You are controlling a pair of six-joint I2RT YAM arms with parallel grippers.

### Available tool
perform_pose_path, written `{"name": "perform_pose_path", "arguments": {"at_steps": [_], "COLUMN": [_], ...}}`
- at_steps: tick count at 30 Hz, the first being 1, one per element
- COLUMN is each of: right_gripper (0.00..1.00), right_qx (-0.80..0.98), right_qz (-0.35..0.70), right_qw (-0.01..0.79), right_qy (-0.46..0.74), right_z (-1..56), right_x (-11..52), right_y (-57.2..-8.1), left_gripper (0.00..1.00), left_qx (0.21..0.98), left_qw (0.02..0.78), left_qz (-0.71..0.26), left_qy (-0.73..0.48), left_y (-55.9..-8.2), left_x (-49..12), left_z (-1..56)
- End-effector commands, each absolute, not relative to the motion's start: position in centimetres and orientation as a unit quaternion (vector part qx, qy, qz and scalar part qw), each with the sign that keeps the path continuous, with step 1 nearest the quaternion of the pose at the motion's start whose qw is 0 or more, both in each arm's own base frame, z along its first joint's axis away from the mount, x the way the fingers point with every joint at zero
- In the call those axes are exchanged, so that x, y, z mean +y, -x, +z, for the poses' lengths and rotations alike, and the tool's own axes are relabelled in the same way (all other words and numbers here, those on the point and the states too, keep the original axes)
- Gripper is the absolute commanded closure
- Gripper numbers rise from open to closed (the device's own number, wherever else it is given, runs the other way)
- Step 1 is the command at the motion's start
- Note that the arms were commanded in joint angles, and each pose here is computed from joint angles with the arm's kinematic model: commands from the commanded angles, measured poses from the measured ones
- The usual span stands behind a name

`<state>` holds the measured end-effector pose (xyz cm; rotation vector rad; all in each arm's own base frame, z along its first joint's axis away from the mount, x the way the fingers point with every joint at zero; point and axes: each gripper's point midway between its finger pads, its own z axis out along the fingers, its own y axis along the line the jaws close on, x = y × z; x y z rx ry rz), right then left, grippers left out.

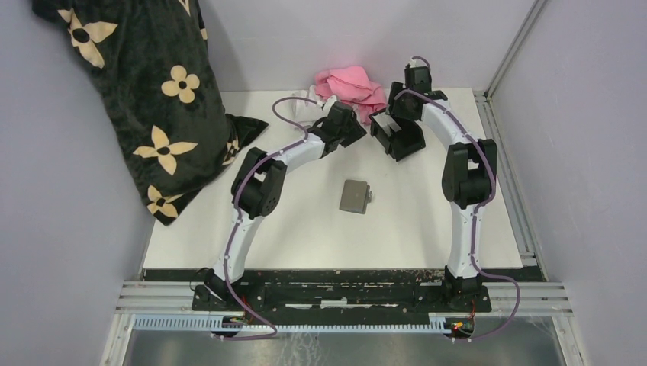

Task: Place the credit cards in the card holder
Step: Pick up the credit card from the storage box.

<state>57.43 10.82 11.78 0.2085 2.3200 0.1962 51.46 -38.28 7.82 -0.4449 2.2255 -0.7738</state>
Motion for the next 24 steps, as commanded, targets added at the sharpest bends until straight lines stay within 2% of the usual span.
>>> {"name": "perform_pose_path", "arguments": {"at_steps": [1, 11, 24], "right_gripper": [0.37, 0.39, 0.40], "right_qx": [0.894, 0.895, 0.902], "right_qz": [0.117, 0.164, 0.189], "right_qw": [0.423, 0.406, 0.381], "right_qy": [-0.087, -0.087, -0.077], "right_z": [13.8, 12.1, 10.4], "right_x": [10.6, 11.0, 11.8], "right_y": [-60.0, -61.2, -60.2], "left_gripper": [0.54, 0.55, 0.55], "left_qx": [0.859, 0.857, 0.848], "left_qw": [0.362, 0.348, 0.341], "left_qz": [-0.327, -0.348, -0.374], "left_qy": [0.155, 0.153, 0.157], "left_y": [-52.5, -53.3, -53.7], "left_x": [-40.2, -41.8, -43.4], "left_z": [8.0, 7.5, 8.2]}}
